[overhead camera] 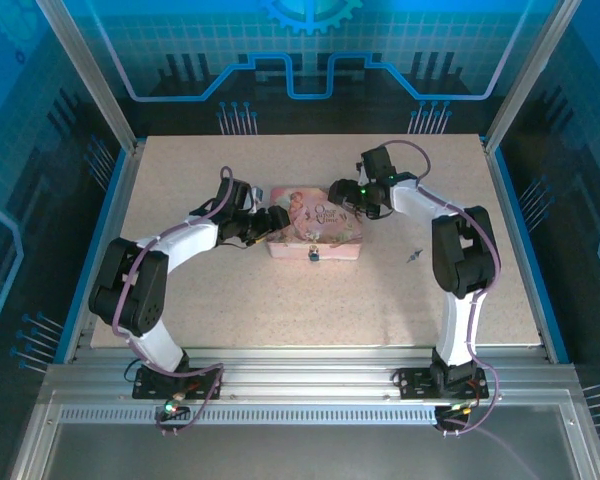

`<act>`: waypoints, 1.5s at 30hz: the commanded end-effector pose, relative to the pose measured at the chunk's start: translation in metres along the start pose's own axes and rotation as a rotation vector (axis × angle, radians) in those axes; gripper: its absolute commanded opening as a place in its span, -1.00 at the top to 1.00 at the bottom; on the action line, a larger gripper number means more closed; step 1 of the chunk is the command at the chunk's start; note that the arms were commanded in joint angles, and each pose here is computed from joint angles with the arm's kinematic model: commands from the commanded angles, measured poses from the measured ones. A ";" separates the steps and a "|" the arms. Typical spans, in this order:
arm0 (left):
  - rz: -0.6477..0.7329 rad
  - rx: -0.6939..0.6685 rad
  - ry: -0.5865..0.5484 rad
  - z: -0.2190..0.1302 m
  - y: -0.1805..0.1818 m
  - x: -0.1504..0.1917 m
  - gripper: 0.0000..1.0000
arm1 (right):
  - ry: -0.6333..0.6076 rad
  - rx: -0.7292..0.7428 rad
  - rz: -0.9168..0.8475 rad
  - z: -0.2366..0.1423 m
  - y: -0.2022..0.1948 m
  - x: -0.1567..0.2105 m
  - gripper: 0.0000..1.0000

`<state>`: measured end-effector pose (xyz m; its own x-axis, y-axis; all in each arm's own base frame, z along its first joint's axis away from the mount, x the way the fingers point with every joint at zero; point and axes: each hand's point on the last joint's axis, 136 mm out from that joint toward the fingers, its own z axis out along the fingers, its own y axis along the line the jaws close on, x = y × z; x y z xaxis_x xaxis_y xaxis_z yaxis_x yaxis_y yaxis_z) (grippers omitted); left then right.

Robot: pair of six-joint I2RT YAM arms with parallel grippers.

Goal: Unlock the padlock with the key

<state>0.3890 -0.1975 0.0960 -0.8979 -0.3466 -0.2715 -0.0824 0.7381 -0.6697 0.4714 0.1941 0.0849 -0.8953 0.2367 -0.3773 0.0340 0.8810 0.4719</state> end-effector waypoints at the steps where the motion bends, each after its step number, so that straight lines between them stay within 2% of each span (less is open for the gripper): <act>1: 0.025 0.078 0.063 0.012 -0.028 0.016 -0.60 | 0.094 -0.163 -0.026 0.001 0.041 0.016 -0.77; 22: 0.007 0.075 0.000 -0.025 -0.024 0.019 -0.68 | -0.010 -0.040 -0.052 -0.041 0.014 -0.017 -0.92; 32: 0.061 0.035 -0.016 -0.051 -0.027 0.022 -0.73 | -0.078 0.021 -0.038 -0.084 -0.001 -0.020 -0.88; 36: 0.107 0.052 -0.008 -0.066 -0.038 0.031 -0.73 | -0.103 0.114 -0.008 -0.110 -0.022 -0.007 -0.82; 41: 0.199 0.074 0.024 -0.079 -0.061 0.054 -0.73 | -0.091 0.295 0.081 -0.139 -0.076 0.023 -0.70; 45: 0.268 0.077 0.036 -0.079 -0.079 0.076 -0.73 | -0.077 0.346 0.176 -0.154 -0.114 0.047 -0.60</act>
<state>0.3050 -0.2285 0.1720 -0.9060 -0.1759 -0.3850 0.1368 0.7391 -0.6596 0.3872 0.0740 0.1550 -0.8243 0.3517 -0.4437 0.2260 0.9229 0.3118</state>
